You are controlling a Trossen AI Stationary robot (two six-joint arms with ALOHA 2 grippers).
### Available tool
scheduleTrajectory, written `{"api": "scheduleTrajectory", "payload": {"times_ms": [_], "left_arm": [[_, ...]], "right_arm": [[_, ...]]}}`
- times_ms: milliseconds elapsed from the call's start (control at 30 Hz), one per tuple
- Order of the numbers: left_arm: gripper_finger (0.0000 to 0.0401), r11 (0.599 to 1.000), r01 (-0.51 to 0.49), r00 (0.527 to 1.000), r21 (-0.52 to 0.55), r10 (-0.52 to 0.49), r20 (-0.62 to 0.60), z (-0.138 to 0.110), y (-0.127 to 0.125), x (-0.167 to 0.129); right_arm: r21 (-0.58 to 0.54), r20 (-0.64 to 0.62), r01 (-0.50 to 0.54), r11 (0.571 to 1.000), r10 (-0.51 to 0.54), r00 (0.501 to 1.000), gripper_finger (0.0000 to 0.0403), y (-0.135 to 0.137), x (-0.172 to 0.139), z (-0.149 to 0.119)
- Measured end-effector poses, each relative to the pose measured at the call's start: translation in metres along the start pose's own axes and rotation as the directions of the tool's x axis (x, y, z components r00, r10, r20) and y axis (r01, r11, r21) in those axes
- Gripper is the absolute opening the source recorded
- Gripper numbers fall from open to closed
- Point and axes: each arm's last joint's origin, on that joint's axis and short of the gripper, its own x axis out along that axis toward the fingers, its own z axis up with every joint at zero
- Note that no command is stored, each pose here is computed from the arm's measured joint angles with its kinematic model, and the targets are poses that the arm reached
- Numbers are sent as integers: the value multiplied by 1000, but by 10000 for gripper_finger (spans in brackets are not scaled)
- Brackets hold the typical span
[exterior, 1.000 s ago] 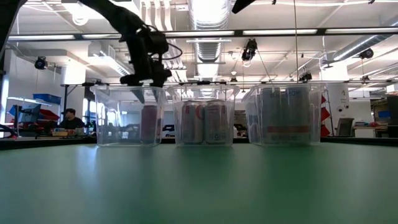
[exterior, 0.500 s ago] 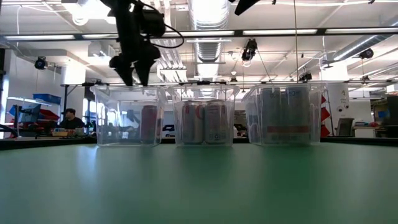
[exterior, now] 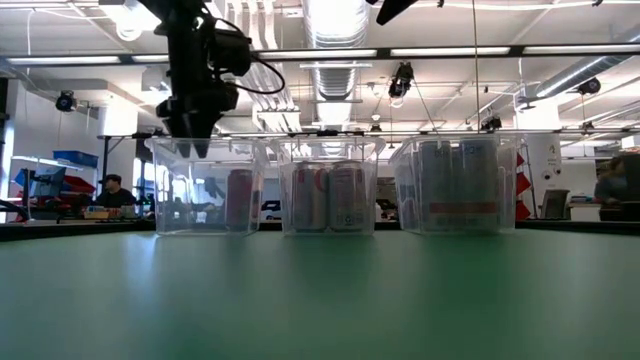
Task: Sort soda cans
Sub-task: Put the top left orange soda can into the left transparent bin
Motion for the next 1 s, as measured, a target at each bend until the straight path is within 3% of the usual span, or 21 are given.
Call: {"api": "scheduleTrajectory", "payload": {"times_ms": [233, 400, 500, 700, 1000], "left_arm": [[346, 990, -63, 996, 125, 70, -52, -6, 3, -2], [346, 958, -104, 991, 267, 122, -53, -6, 5, -2], [345, 918, -95, 991, 384, 124, -52, -7, 5, -2], [329, 802, -115, 982, 586, 180, -54, -9, 6, 1], [318, 741, -179, 959, 647, 278, -54, -13, 8, 9]], "right_arm": [[1, -6, -18, 1000, 18, 1000, 374, 0, 0, 0], [3, -6, -20, 1000, 20, 1000, 374, 1, 0, 0], [9, -7, -20, 1000, 20, 1000, 374, 1, 0, 0], [20, -8, -19, 1000, 19, 1000, 374, 1, 0, 0], [25, -15, -17, 1000, 17, 1000, 374, 0, 0, -1]]}}
